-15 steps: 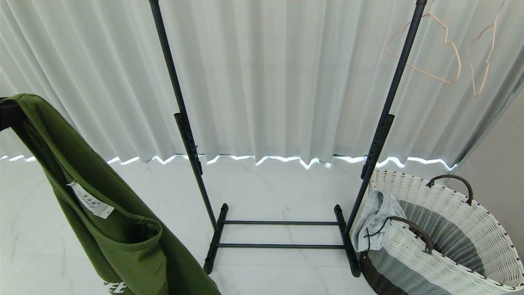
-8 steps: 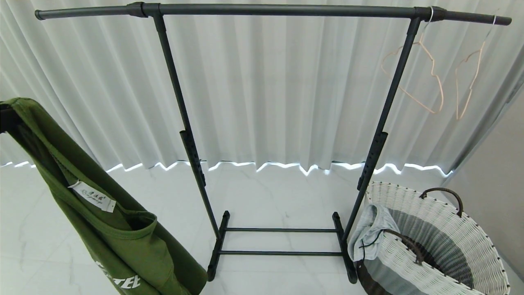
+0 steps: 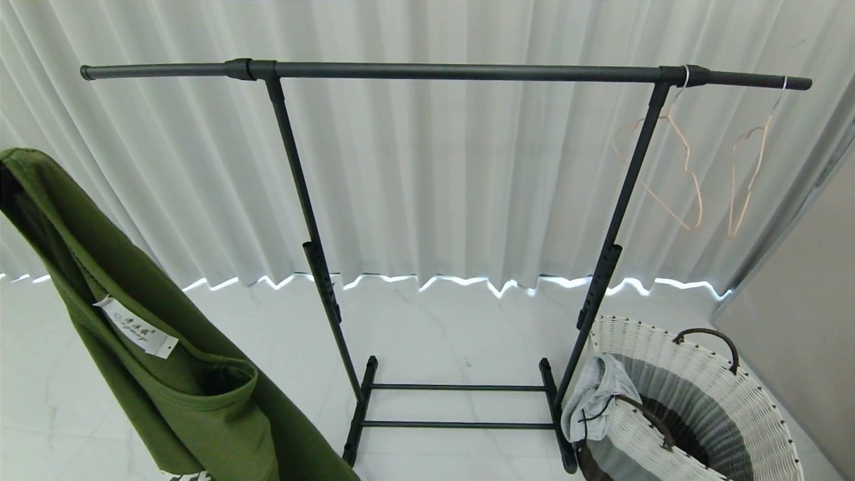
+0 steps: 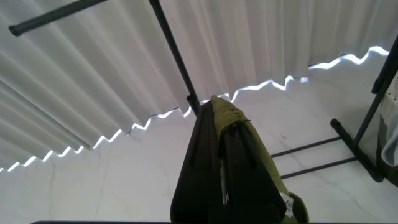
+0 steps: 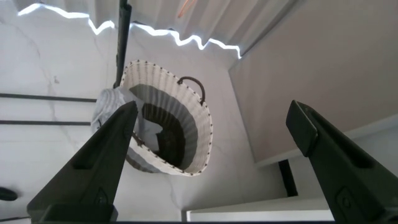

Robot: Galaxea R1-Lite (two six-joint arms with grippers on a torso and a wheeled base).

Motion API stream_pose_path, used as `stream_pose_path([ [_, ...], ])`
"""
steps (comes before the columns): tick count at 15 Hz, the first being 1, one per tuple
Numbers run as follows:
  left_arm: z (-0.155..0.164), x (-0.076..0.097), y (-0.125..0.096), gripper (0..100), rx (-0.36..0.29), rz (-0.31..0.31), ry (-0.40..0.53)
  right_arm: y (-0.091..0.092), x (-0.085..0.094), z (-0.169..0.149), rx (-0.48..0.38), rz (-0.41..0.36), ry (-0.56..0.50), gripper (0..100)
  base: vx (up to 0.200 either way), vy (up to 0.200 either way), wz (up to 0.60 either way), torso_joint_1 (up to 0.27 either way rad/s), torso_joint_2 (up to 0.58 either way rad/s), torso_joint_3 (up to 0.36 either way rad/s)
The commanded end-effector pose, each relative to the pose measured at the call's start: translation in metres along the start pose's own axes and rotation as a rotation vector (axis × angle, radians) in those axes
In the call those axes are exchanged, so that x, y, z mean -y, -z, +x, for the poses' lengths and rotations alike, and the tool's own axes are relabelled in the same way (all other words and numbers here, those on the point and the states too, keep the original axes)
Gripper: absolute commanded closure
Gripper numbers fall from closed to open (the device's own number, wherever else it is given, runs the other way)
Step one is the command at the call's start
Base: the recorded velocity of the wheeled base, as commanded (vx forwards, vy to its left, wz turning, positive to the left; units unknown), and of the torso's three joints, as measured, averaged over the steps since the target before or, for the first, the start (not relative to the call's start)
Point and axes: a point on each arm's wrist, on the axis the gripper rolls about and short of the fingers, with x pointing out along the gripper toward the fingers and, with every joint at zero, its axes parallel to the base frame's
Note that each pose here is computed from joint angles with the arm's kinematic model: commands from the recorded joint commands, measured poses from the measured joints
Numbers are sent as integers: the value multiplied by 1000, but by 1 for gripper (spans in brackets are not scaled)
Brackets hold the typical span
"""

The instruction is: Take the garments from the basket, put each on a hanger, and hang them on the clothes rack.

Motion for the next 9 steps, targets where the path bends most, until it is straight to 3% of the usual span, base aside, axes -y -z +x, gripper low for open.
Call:
stream_pose_path([
  [1, -1, 0, 0, 100, 1, 1, 0, -1, -1, 2, -6, -4, 0, 0, 0, 0, 0, 237, -505, -286],
  [6, -2, 0, 0, 100, 7, 0, 11, 1, -2, 3, -15, -18, 3, 0, 0, 0, 0, 233, -494, -274],
  [9, -2, 0, 1, 100, 5, 2, 12, 5, -3, 4, -27, -38, 1, 0, 0, 0, 0, 58, -129, -66],
])
